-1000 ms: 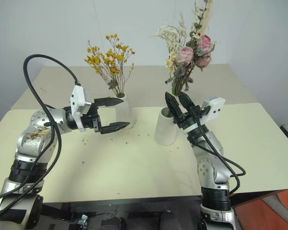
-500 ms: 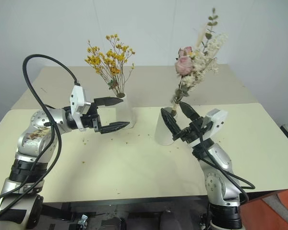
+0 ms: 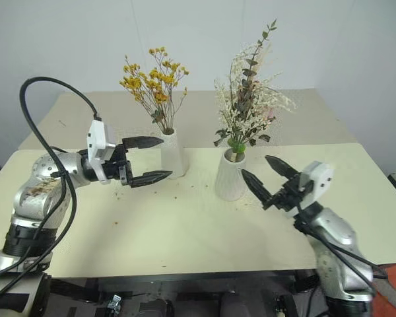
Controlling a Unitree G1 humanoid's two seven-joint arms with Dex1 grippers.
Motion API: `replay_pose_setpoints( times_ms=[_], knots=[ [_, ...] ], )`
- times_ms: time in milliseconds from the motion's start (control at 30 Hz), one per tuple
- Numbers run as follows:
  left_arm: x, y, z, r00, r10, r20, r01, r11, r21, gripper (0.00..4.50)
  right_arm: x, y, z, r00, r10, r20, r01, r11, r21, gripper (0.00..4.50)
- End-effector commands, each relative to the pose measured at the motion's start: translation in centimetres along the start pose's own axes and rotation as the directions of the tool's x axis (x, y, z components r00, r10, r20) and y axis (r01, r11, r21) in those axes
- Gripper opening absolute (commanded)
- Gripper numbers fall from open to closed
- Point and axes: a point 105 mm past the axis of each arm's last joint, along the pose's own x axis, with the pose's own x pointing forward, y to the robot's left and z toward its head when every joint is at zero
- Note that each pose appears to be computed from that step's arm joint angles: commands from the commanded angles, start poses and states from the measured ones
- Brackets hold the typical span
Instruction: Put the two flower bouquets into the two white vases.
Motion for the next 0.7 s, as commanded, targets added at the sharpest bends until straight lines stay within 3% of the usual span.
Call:
replay_pose_setpoints(
  times_ms=[33, 367, 700],
  knots=[
    [-1.5, 0.3, 1.5, 1.000, 0.025, 0.019, -0.026, 0.999, 0.044, 4.50, -1.5, -0.2, 3.2, 0.998, 0.055, 0.017, -0.054, 0.997, -0.053, 4.49],
    [-6.1, -0.3, 2.0, 0.999, 0.036, -0.041, -0.034, 0.998, 0.054, 4.50, -6.1, -2.2, 6.9, 0.968, 0.120, -0.220, -0.159, 0.973, -0.167, 4.49],
    [-8.4, -0.7, 2.5, 0.992, 0.092, -0.089, -0.085, 0.992, 0.090, 4.50, -7.2, -3.6, 7.4, 0.938, 0.126, -0.323, -0.206, 0.952, -0.226, 4.49]
  ],
)
